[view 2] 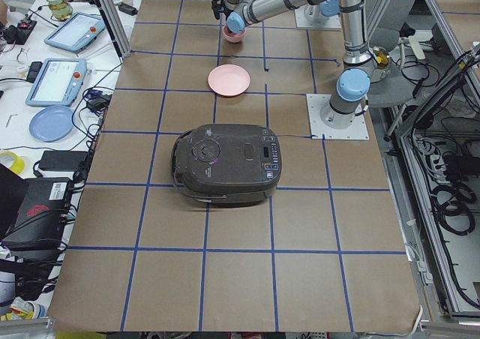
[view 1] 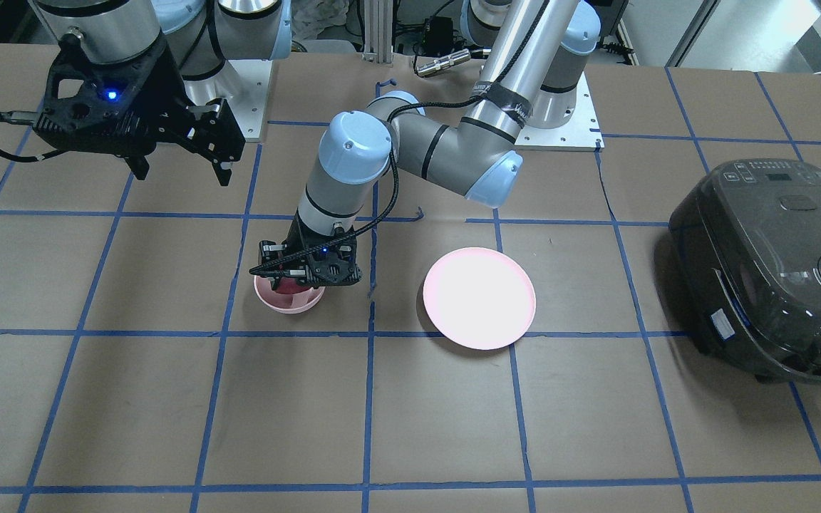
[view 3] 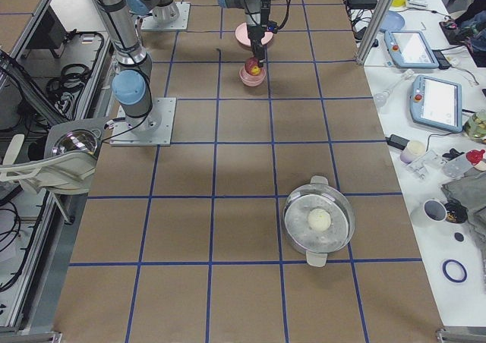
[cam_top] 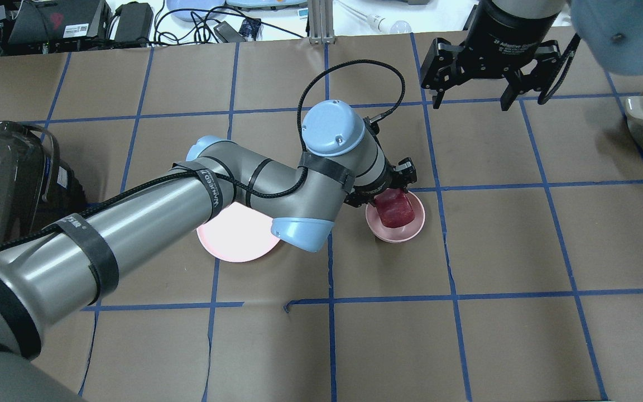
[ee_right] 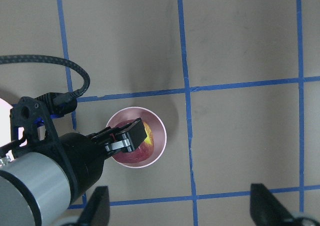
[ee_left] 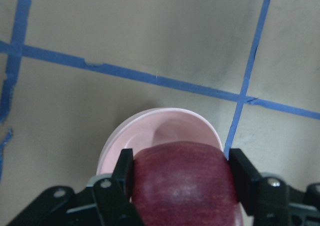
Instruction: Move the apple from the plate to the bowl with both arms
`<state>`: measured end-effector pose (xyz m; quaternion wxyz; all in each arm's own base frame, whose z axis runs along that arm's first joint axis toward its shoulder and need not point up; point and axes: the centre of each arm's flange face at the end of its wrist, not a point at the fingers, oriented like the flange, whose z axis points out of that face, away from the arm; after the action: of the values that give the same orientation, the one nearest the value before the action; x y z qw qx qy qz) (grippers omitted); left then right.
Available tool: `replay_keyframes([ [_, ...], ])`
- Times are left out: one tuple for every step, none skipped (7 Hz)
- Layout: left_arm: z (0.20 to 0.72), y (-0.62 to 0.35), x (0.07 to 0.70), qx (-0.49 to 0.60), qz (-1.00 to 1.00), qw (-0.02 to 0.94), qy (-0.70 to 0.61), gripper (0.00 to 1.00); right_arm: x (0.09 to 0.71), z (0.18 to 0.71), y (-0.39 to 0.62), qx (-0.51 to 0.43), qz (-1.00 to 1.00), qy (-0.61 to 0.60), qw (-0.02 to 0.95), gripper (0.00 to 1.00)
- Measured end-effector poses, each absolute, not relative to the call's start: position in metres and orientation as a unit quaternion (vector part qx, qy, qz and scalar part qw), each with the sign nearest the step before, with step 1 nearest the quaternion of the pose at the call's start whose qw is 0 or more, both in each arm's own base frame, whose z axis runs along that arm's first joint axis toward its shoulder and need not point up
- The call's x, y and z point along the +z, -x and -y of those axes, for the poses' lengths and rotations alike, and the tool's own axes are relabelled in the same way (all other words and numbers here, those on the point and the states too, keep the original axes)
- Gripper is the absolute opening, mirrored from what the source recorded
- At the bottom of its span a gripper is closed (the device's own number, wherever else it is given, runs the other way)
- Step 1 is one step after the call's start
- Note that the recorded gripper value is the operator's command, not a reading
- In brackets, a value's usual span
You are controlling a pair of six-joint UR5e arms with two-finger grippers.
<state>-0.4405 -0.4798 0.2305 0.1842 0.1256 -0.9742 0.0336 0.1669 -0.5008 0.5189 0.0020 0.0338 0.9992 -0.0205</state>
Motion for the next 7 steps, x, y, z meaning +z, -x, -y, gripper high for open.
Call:
replay_keyframes([
  [0.477, 0.445, 0.224, 0.029, 0.975, 0.182, -0.121, 1.00, 0.519, 0.501, -0.165, -0.022, -0.999, -0.029, -0.006, 1.00],
  [0.472, 0.448, 0.223, 0.027, 0.976, 0.181, -0.116, 1.00, 0.518, 0.501, -0.164, -0.022, -0.999, -0.030, -0.014, 1.00],
  [0.471, 0.449, 0.234, 0.034, 0.975, 0.187, -0.113, 1.00, 0.519, 0.501, -0.163, -0.023, -0.999, -0.031, -0.017, 1.00],
  [0.475, 0.441, 0.257, 0.052, 0.973, 0.197, -0.110, 1.00, 0.519, 0.501, -0.163, -0.024, -0.999, -0.032, -0.018, 1.00],
  [0.486, 0.417, 0.279, 0.068, 0.973, 0.199, -0.097, 1.00, 0.519, 0.502, -0.163, -0.025, -0.999, -0.032, -0.018, 1.00],
  [0.500, 0.379, 0.296, 0.077, 0.977, 0.188, -0.064, 1.00, 0.519, 0.502, -0.163, -0.025, -0.999, -0.033, -0.018, 1.00],
  [0.512, 0.333, 0.316, 0.074, 0.984, 0.163, -0.016, 1.00, 0.520, 0.502, -0.163, -0.025, -0.999, -0.034, -0.017, 1.00],
])
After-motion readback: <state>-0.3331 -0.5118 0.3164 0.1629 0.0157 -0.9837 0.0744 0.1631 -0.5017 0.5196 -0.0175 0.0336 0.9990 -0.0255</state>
